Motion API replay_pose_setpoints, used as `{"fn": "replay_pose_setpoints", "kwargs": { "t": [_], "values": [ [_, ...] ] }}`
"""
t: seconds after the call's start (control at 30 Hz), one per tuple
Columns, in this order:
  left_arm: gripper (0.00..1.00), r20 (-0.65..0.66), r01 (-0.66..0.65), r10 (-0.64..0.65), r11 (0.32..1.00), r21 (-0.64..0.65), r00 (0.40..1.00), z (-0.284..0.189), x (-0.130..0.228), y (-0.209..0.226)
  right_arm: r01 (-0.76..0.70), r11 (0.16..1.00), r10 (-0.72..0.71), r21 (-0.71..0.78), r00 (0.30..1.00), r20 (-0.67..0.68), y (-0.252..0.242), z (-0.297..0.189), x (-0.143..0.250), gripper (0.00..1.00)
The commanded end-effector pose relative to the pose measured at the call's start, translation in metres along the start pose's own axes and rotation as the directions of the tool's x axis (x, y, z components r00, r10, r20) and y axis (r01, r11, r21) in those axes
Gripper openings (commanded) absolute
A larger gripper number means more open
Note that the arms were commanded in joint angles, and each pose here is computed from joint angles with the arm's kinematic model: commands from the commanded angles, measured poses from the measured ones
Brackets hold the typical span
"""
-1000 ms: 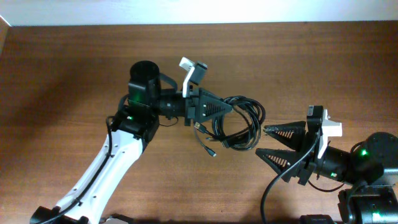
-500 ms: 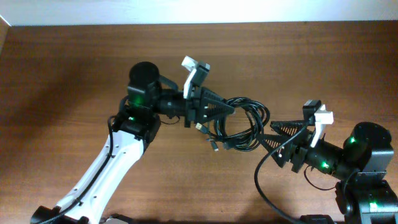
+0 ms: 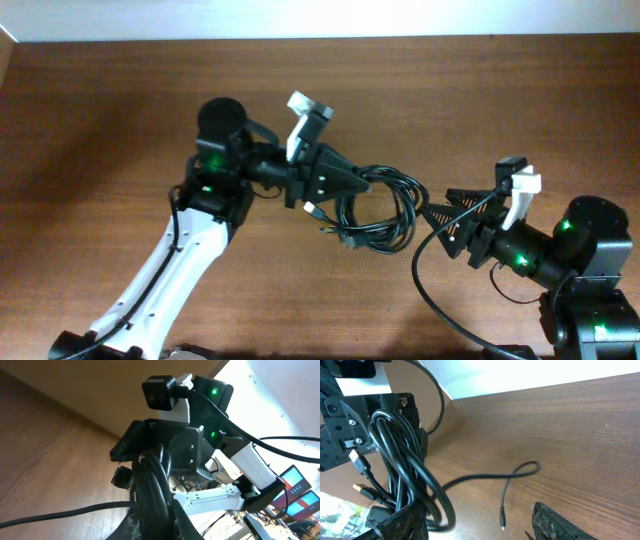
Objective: Untangle cables
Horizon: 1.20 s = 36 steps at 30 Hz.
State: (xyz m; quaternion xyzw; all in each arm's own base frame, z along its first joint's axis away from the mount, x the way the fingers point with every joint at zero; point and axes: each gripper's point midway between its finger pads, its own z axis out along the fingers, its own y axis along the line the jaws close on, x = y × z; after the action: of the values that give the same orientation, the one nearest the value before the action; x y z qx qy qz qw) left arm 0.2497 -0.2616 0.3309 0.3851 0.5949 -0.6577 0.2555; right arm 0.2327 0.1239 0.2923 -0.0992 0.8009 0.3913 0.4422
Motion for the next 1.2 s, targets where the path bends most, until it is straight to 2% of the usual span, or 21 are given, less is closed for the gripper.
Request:
{"fn": "replay_pose_setpoints", "kwargs": {
  "t": [0.0, 0.2, 0.4, 0.67, 0.83, 0.87, 0.93, 1.0, 1.17],
  "values": [
    [0.00, 0.020, -0.011, 0.012, 1.000, -0.027, 1.000, 0.003, -0.006, 0.002, 0.033, 0.999, -0.033, -0.016, 0.999, -0.006, 0.005, -0.003, 0.000, 0.68],
    [0.00, 0.008, 0.036, -0.036, 0.999, -0.008, 0.999, 0.003, -0.004, -0.001, 0.009, 0.998, -0.008, 0.065, 1.000, -0.011, -0.013, 0.001, 0.000, 0.68],
    [0.00, -0.020, 0.039, -0.039, 0.999, 0.028, 0.999, 0.015, 0.002, -0.009, -0.056, 0.994, 0.063, 0.095, 0.995, -0.076, -0.035, 0.018, 0.008, 0.68],
    [0.00, -0.045, 0.038, -0.036, 0.997, 0.060, 0.998, 0.033, 0.008, -0.018, -0.032, 0.994, 0.041, 0.107, 0.996, -0.083, -0.042, 0.023, 0.008, 0.68],
    [0.00, -0.051, 0.039, -0.035, 0.997, 0.068, 0.998, 0.034, 0.009, -0.020, -0.039, 0.949, 0.059, 0.312, 0.997, -0.056, -0.077, 0.015, 0.007, 0.68],
    [0.00, -0.051, 0.038, -0.035, 0.997, 0.068, 0.998, 0.034, 0.009, -0.020, -0.075, 0.926, 0.099, 0.370, 0.994, -0.045, -0.087, 0.011, 0.010, 0.68],
    [0.00, -0.051, 0.038, -0.035, 0.997, 0.068, 0.998, 0.034, 0.009, -0.020, -0.098, 0.910, 0.124, 0.404, 0.992, -0.038, -0.093, 0.008, 0.012, 0.68],
    [0.00, -0.051, 0.038, -0.034, 0.997, 0.068, 0.998, 0.034, 0.009, -0.020, -0.099, 0.914, 0.125, 0.394, 0.991, -0.039, -0.090, 0.008, 0.012, 0.68],
    [0.00, -0.007, 0.038, -0.038, 0.999, 0.011, 0.999, 0.014, -0.001, -0.006, -0.060, 0.972, 0.064, 0.227, 0.998, -0.013, -0.044, -0.001, 0.006, 0.68]
  ]
}}
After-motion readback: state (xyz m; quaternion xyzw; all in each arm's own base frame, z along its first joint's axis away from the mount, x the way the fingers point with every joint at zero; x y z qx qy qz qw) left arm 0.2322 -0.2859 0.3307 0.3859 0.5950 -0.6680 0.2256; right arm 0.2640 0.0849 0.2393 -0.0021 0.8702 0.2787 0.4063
